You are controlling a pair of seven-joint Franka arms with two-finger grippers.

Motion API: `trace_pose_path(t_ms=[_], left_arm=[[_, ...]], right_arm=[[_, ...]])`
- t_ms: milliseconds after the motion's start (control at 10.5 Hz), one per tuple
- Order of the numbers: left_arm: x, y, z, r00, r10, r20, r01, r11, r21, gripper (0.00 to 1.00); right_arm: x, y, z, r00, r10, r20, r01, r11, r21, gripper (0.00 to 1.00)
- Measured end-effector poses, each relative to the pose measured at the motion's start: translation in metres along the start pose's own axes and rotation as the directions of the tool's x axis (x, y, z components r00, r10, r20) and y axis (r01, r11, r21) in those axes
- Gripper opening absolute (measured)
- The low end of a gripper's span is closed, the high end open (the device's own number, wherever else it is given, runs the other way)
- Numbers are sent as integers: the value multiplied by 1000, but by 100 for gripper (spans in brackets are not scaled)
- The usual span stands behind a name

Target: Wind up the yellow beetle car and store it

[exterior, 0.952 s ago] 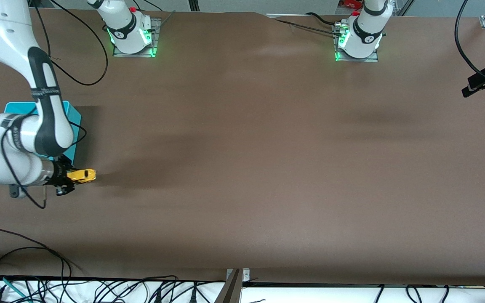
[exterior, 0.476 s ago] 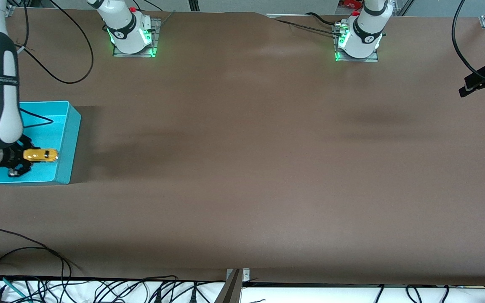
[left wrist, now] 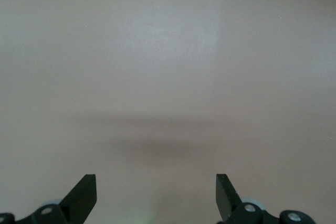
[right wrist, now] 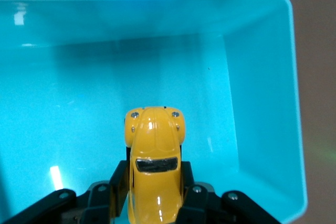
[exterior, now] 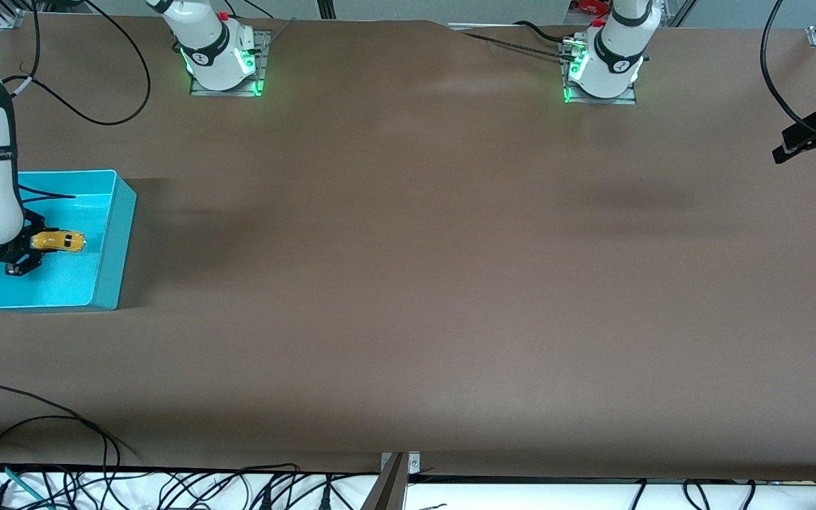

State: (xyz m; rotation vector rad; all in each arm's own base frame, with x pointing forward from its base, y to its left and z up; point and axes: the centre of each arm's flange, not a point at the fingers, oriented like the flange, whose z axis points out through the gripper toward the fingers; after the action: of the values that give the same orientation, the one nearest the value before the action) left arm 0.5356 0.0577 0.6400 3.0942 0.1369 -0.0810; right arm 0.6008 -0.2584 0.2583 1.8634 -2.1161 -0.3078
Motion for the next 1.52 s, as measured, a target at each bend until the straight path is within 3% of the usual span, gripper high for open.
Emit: trace_pose_path(t_ms=[286, 476, 667, 762, 1048, 1333, 1429, 1524], left_arm=[[0, -1, 0, 1000, -1, 0, 1, 1000, 6, 100], [0, -3, 0, 1000, -3, 1, 3, 1000, 21, 100], [0, -3, 0, 1000, -3, 1, 3, 1000, 24, 100], [0, -3, 0, 1000, -3, 1, 3, 1000, 24, 100], [0, -5, 0, 1000, -6, 1, 6, 1000, 25, 100], [0, -3, 0, 1000, -3, 1, 3, 1000, 25, 100], [0, -2, 0, 1000, -1, 1, 1, 1000, 26, 100], [0, -2, 0, 1000, 0, 1, 0, 1000, 26, 100]], right_arm=[[23, 7, 61, 1000, 15, 0, -15, 1000, 15, 44], [20, 9, 75, 1000, 14, -3, -13, 1000, 22, 67], [19, 10, 56, 1000, 11, -5, -11, 999, 51, 94], [19, 14, 36, 1000, -5, -2, 5, 998, 63, 100], [11, 43, -55, 987, -157, 35, 154, 986, 57, 100], [-30, 51, -141, 931, -364, 11, 362, 929, 81, 100], [-52, 52, -167, 886, -463, -17, 462, 881, 101, 100], [-71, 57, -192, 819, -571, -55, 573, 809, 128, 100]])
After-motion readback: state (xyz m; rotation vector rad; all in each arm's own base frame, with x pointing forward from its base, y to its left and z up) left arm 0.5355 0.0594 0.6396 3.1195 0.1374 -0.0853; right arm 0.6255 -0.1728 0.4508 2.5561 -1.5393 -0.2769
